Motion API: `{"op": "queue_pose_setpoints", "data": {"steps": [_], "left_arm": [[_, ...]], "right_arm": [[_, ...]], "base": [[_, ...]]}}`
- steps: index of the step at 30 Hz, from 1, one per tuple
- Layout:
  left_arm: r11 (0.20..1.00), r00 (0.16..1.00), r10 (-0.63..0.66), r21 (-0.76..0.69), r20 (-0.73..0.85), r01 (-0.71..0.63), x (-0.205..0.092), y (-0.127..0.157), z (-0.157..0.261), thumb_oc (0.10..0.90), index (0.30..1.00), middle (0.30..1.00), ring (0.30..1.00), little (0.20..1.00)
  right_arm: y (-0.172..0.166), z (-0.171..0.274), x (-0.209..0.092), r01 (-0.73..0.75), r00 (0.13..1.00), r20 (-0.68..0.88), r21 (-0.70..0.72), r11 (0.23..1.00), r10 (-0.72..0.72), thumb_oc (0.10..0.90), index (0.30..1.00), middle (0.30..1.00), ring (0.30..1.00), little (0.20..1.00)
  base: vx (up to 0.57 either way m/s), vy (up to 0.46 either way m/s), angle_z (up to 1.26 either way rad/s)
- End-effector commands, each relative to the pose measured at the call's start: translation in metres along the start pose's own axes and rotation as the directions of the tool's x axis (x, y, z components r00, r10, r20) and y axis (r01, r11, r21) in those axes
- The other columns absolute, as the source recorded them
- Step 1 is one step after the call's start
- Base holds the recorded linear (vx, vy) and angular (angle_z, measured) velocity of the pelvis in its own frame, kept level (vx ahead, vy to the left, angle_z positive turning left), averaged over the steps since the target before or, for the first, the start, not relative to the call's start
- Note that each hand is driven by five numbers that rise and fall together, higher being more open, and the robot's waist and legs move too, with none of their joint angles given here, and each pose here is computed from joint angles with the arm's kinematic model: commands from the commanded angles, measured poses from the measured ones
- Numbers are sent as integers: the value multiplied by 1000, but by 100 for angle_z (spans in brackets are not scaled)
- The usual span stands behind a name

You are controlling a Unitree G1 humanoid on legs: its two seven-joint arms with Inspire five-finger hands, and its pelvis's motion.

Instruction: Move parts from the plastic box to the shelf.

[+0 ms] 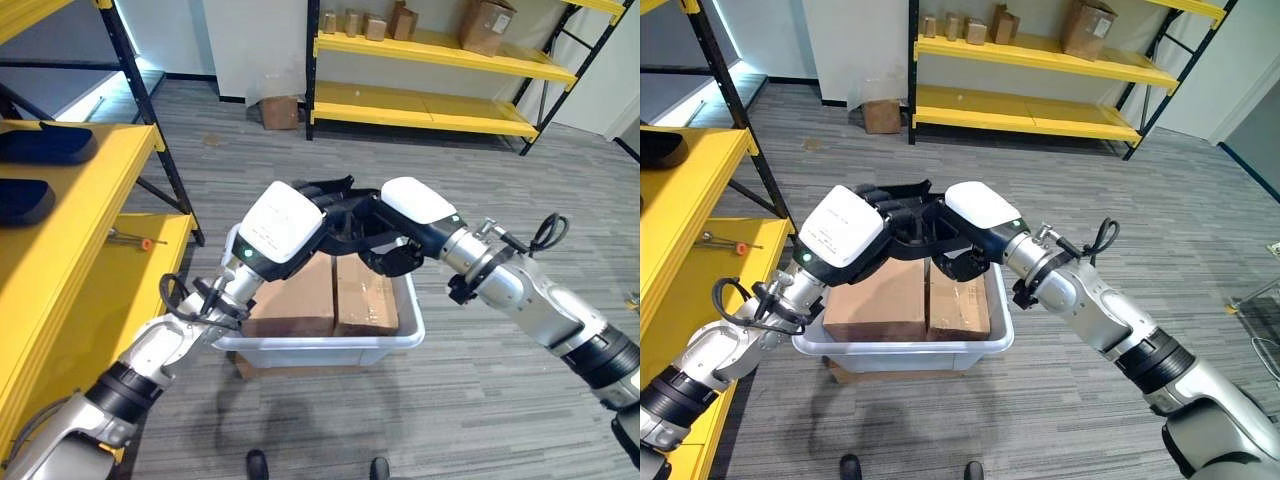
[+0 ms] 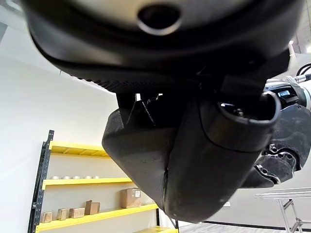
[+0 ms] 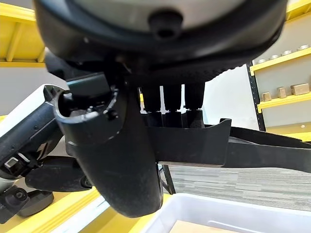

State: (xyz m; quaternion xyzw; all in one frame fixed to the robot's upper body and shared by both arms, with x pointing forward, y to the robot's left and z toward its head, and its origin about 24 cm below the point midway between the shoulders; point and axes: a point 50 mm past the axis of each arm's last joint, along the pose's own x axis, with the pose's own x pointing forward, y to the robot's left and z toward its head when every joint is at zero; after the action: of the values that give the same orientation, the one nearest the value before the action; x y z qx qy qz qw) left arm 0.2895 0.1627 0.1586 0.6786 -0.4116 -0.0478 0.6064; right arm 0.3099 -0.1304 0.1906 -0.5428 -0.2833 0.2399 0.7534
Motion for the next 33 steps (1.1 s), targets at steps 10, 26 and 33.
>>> {"op": "queue_pose_setpoints", "data": {"steps": [10, 26, 33], "left_arm": [[991, 992, 123, -46, -32, -124, 19, 9, 1, 400, 300, 300, 300, 300], [1000, 946, 1, -1, -324, -2, -85, 11, -31, 400, 300, 300, 300, 300], [999, 891, 40, 3, -452, -44, -119, 22, -32, 400, 300, 300, 300, 300]], "right_arm": [[-60, 49, 26, 300, 917, 259, 57, 952, -304, 400, 300, 300, 300, 300], [-11, 26, -74, 457, 873, -31, 404, 793, -487, 900, 1000, 1000, 1000, 1000], [2, 20, -86, 431, 895, -94, 431, 793, -435, 900, 1000, 1000, 1000, 1000]], "base": [[0, 0, 0], [-7, -5, 0], [-34, -57, 1]]}}
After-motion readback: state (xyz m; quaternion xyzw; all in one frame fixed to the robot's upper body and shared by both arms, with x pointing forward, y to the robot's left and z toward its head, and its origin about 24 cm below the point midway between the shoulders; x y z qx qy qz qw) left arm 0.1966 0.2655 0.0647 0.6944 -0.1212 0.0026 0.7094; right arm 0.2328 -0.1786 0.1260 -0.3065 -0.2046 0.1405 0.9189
